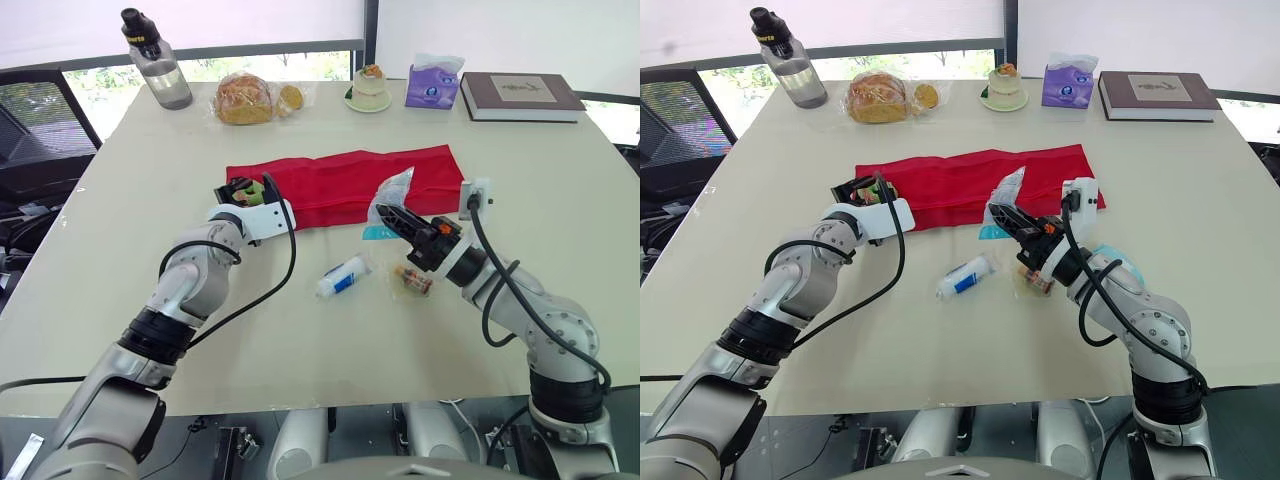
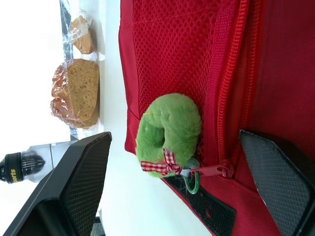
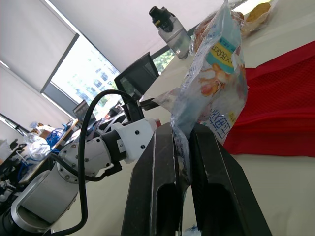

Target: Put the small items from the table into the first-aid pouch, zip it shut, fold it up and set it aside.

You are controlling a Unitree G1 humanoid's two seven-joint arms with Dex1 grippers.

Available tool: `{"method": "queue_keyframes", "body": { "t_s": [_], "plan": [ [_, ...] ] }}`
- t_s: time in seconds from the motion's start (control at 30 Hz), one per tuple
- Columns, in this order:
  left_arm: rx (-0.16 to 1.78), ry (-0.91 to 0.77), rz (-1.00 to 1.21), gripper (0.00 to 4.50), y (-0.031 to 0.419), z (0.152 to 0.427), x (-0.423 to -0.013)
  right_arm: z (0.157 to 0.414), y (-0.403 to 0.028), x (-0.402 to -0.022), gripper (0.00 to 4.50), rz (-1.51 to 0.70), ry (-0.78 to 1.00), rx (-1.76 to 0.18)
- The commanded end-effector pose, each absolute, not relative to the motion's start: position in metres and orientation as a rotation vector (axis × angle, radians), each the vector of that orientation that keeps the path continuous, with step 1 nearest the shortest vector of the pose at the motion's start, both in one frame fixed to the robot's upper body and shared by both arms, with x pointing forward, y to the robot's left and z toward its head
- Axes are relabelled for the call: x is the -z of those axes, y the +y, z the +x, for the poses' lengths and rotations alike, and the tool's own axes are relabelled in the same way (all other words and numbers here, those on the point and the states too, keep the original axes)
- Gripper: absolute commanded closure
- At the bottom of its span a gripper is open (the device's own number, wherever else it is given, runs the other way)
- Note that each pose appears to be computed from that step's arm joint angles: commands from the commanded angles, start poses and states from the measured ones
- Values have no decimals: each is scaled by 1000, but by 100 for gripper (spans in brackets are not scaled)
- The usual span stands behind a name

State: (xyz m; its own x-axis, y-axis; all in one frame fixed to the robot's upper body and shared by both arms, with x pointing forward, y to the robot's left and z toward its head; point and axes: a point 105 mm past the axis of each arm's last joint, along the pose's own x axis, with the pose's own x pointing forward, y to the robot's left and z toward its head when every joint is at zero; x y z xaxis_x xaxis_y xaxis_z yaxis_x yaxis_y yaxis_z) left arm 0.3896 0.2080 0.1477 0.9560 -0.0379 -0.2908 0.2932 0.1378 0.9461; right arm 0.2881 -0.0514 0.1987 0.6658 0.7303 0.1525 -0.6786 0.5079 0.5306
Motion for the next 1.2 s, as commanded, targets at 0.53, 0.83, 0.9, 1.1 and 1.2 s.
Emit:
{"method": "queue_keyframes", "body": {
  "t_s": [0.53,0.83,0.9,1.1,1.2],
  "plan": [
    [219,216,1388,254,213,395,-157,284,-53,-207,450,597,41,-863],
    [198,276,1364,254,232,398,-145,285,-54,-207,450,596,38,-855],
    [201,265,1357,312,231,399,-146,285,-54,-207,450,597,37,-854],
    [241,213,1360,445,220,400,-148,285,-54,-206,450,598,35,-850],
    [250,220,1361,445,221,398,-145,285,-54,-205,450,600,36,-847]
  ]
}}
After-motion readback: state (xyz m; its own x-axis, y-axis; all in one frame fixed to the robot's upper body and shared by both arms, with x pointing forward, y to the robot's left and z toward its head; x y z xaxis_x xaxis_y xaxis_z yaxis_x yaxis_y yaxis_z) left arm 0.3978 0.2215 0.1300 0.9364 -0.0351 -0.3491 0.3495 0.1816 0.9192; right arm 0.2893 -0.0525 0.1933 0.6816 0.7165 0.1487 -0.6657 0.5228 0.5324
